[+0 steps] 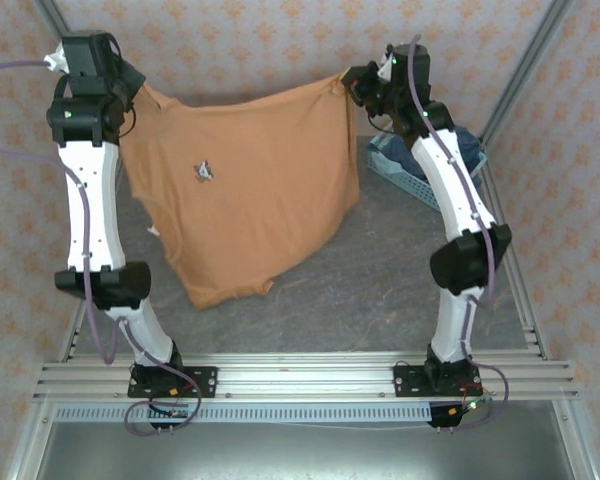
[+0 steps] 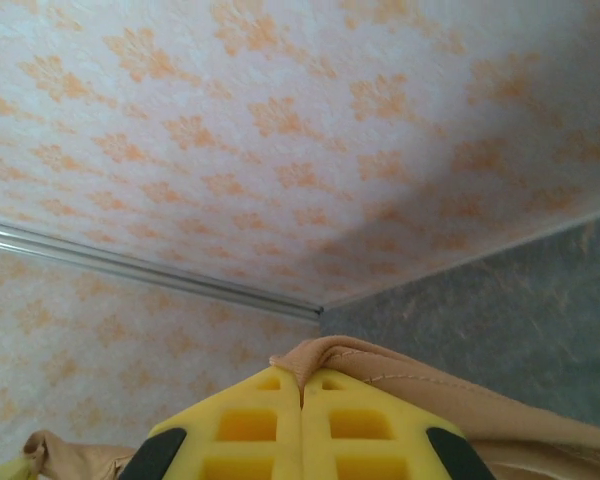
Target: Fold and stack the t-shirts
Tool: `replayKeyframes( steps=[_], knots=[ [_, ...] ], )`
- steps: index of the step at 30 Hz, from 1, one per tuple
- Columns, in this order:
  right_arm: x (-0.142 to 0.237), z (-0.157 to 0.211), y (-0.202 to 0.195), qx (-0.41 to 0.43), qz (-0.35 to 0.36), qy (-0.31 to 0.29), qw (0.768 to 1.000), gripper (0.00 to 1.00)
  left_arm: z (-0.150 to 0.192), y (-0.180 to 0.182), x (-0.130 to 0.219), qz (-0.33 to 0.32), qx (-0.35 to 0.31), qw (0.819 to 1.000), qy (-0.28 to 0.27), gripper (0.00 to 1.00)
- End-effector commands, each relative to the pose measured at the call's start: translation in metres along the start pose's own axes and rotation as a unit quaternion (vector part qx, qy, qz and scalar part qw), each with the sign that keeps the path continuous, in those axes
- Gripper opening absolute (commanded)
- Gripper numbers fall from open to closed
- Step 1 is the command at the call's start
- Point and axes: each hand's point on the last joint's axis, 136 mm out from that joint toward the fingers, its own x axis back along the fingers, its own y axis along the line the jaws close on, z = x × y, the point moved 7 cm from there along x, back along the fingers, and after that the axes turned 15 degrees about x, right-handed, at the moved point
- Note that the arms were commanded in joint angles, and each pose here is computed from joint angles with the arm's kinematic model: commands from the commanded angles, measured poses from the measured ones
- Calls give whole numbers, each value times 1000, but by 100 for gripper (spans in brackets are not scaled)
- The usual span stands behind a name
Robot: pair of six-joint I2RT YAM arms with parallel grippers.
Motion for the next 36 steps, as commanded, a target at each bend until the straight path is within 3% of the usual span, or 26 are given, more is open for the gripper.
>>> replayKeyframes(
  steps=[1, 4, 7, 10, 13, 16, 18, 20, 24, 27, 32, 36],
  knots=[
    [41, -58, 50, 53, -63, -95, 992, 0, -42, -43, 61, 134, 10, 990, -45, 0],
    [48, -79, 49, 46, -71, -133, 987, 0, -57, -62, 90, 198, 22, 977, -71, 0],
    [56, -86, 36, 35, -47, -136, 989, 0, -62, -64, 117, 220, 24, 972, -78, 0],
    [61, -79, 19, 43, 1, -105, 993, 0, -52, -50, 133, 192, 9, 980, -55, 0],
    [60, -55, -4, 40, 62, -41, 996, 0, -20, -24, 139, 134, -22, 991, -12, 0],
    [55, -9, -44, 20, 147, 50, 988, 0, 31, 41, 131, 41, -21, 998, 50, 0],
    [55, 35, -72, -3, 175, 90, 980, 0, 77, 114, 118, -55, 14, 993, 102, 0],
    [59, 76, -96, -42, 178, 114, 977, 0, 124, 182, 107, -121, 38, 979, 159, 0],
    [68, 187, -150, -91, 222, 231, 943, 2, 209, 301, 95, -224, 103, 936, 253, 1],
    [85, 243, -175, -103, 259, 298, 913, 25, 227, 334, 108, -250, 116, 921, 275, 32],
    [129, 269, -187, -92, 322, 307, 891, 44, 197, 329, 143, -232, 93, 944, 216, 60],
    [135, 264, -181, -71, 331, 300, 892, 45, 195, 315, 135, -210, 101, 948, 215, 60]
  ],
)
